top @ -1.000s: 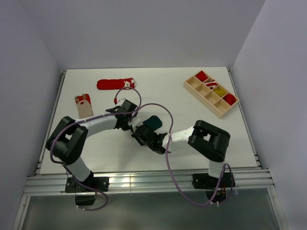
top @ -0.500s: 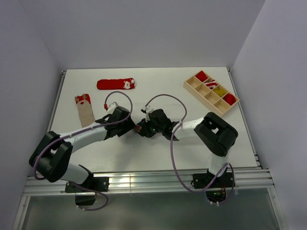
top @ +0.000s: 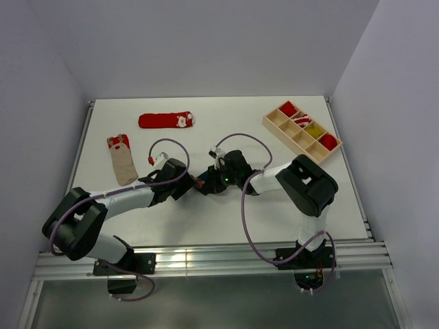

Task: Roll the socks
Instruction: Roll the sock at the center of the board.

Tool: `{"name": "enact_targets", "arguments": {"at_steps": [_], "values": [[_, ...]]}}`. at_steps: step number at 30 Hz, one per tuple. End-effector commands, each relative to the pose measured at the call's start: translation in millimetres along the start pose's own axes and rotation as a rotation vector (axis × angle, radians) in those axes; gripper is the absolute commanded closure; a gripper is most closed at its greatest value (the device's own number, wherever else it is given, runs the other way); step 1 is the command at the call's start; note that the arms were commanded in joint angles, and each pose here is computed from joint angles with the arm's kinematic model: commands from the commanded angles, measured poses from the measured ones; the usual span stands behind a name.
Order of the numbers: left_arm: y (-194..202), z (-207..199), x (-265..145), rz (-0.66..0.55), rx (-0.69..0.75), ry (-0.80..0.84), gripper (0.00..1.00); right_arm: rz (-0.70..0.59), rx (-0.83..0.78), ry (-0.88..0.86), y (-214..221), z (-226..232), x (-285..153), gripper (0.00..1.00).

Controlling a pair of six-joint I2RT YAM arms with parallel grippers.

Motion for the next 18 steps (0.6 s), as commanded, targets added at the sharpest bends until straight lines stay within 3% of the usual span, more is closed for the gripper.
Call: {"name": "enact_targets", "arguments": {"at_steps": [1, 12, 18], "values": [[-8.6, -12.9, 3.2, -0.059, -0.092, 0.033, 0.37, 0.087, 0.043, 0.035, 19.5, -11.8, 1.8, 1.0], [-14.5, -10.1, 7.7, -0.135, -0.189, 0.023, 0.4, 0.084, 0.035, 0.04, 19.0, -12.8, 2.3, 1.0], [-10.5, -14.0, 17.9, -0.093, -0.15, -0.002, 0.46, 0.082, 0.035, 0.048, 19.2, -14.0, 2.5, 1.0]]}}
Point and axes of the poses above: each gripper's point midway between its finger pads, its own x axis out along the fingers, its own z axis along the line the jaws close on, y = z × x, the point moved 7 cm from there along -x, back along the fingers, and after that the axes turned 8 degrees about x, right-handed, at the moved point
